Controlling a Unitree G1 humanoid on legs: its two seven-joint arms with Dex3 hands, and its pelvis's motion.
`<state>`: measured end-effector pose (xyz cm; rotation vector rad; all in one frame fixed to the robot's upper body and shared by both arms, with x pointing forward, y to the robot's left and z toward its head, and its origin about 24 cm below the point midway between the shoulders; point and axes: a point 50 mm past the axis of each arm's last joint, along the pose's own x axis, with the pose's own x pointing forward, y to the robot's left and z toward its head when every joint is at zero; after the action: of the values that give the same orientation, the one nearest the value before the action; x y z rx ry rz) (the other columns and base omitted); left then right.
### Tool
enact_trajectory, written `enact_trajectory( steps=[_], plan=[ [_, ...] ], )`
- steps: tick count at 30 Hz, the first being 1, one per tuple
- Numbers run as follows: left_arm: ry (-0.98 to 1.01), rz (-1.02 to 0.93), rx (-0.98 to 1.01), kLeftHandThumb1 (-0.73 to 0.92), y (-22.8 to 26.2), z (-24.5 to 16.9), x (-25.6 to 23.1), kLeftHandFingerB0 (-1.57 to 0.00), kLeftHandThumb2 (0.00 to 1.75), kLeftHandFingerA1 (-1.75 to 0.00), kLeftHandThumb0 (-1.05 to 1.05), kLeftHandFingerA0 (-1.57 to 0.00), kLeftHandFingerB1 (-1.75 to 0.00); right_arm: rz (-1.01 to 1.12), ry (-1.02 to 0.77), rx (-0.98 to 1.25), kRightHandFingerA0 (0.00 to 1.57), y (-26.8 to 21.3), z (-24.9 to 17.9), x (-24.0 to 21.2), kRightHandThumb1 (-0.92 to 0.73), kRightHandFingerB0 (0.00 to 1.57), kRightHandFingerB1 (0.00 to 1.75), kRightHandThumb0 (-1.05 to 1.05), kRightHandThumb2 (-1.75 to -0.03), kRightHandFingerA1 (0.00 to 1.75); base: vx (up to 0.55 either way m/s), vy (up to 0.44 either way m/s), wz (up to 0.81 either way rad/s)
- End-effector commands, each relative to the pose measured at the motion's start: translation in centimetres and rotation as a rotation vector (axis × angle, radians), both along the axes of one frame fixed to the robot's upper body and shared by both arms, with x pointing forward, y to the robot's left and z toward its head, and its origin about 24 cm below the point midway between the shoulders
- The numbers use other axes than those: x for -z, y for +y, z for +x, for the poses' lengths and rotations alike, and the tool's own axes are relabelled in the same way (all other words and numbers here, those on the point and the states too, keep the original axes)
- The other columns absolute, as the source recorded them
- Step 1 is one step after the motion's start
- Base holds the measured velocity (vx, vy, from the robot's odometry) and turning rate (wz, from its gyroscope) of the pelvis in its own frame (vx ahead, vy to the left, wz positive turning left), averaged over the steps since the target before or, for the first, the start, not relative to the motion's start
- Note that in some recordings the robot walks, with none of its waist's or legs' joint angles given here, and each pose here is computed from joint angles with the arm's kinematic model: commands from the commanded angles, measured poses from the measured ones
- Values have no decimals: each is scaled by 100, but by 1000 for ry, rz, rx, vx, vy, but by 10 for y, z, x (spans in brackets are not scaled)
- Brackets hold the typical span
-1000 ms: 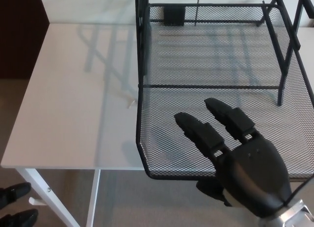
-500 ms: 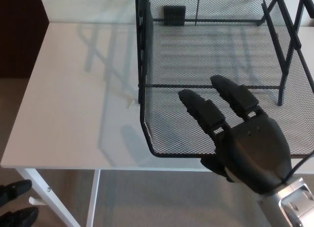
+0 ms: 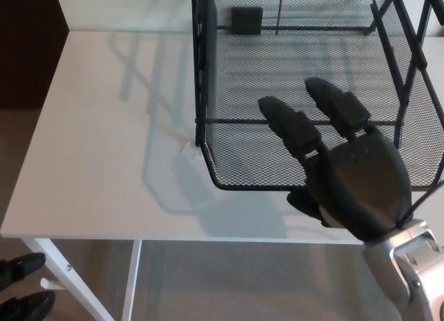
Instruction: The robot walk towards a table in front and then pushes a layer of a file tray back to its original position using its right hand
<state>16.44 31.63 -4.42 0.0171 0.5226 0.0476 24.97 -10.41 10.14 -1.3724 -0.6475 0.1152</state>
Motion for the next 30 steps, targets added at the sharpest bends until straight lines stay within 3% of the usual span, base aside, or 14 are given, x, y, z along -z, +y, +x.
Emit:
enact_trajectory(
  steps=[1, 4, 5, 7, 12, 13, 30],
  plan=[
    [5, 18, 12, 46, 5, 1, -5, -50, 62, -48, -26, -55, -44, -5, 19, 51, 4, -5, 14, 0, -39, 12, 26, -44, -53, 26, 0, 0, 0],
    [5, 19, 13, 46, 5, 1, -5, -50, 62, -48, -26, -55, -44, -6, 19, 53, 4, -5, 15, 0, -39, 12, 26, -44, -53, 26, 0, 0, 0],
    [-4, 20, 24, 46, 4, 3, -7, -48, 63, -48, -28, -53, -44, -15, 46, 65, 6, -3, 23, 1, -33, 11, 26, -45, -58, 19, 0, 0, 0],
    [-5, 15, 25, 45, 4, 4, -7, -48, 62, -48, -27, -53, -43, -19, 54, 70, 3, -1, 27, 1, -39, 11, 26, -44, -52, 26, 0, 0, 0],
    [-9, 14, 22, 46, 3, 5, -7, -49, 61, -47, -25, -55, -43, -12, 58, 73, 5, 3, 35, 0, -38, 7, 23, -45, -53, 25, 0, 0, 0],
    [-10, 16, 24, 45, 3, 5, -8, -49, 61, -48, -26, -55, -43, -19, 57, 77, 5, 4, 37, -1, -33, 6, 21, -47, -68, 22, 0, 0, 0],
    [-14, 34, 43, 45, 2, 8, -10, -50, 60, -47, -24, -58, -43, -42, 17, 125, 6, 9, 59, -16, -34, 8, 23, -47, -67, 24, 0, 0, 0]
  ],
)
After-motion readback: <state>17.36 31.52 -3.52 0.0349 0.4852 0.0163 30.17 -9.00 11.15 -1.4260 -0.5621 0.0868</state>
